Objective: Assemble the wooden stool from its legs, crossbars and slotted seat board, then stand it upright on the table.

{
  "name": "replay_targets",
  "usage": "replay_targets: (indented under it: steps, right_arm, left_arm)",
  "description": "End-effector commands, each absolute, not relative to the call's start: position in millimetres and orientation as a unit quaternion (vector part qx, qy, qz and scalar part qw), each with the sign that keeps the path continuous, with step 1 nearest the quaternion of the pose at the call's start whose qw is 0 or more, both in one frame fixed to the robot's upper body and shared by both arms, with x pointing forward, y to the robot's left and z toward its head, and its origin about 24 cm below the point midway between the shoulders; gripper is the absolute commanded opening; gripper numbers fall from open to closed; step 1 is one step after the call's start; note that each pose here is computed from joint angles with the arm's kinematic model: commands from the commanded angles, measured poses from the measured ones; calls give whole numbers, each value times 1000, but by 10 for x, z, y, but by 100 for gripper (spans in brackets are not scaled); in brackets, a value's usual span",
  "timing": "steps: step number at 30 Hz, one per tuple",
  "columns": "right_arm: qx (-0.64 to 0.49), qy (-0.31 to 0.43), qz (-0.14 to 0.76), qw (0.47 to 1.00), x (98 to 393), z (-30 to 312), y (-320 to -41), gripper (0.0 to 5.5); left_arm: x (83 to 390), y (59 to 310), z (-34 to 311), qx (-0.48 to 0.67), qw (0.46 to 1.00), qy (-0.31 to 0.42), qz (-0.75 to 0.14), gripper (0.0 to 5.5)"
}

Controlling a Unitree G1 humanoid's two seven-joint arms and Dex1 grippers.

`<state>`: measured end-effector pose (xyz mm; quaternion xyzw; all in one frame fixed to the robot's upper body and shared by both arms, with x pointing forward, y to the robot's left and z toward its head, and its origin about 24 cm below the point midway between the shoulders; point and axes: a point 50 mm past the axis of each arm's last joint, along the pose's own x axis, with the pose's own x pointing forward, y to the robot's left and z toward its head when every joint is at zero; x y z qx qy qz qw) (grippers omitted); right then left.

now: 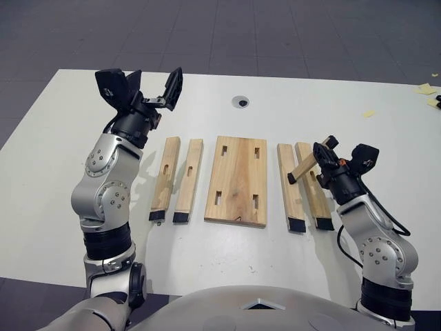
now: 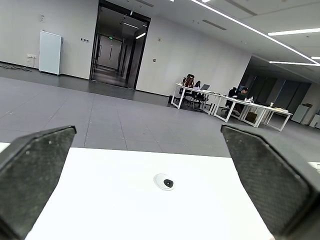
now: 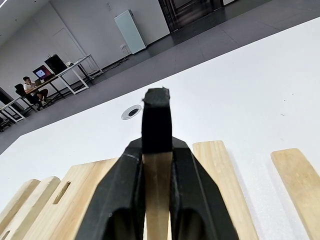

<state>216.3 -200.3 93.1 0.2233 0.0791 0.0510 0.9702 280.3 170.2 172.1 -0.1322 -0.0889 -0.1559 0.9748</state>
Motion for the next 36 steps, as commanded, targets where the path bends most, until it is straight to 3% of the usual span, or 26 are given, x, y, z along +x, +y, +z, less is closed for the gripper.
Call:
replay_targets:
  steps: [1,10,27,36]
  right_arm:
    - [171,86,48,980,2210,872,-1970,42]
    - [80,36,75,993,2408,902,-1870,42]
    - [50,123,51,990,2028,469,-2030,42]
    - [62,45,49,996,2031,440,-2089,42]
  left_arm:
    - [2796,1692,1670,-114,978,-80,-153,540]
    - [2816,1598,1642,-82,979,-75,-172,540]
    - [2782,1600,1605,-68,980,-72,-172,540]
    - [2789,1586,1585,-66,980,-69,-174,540]
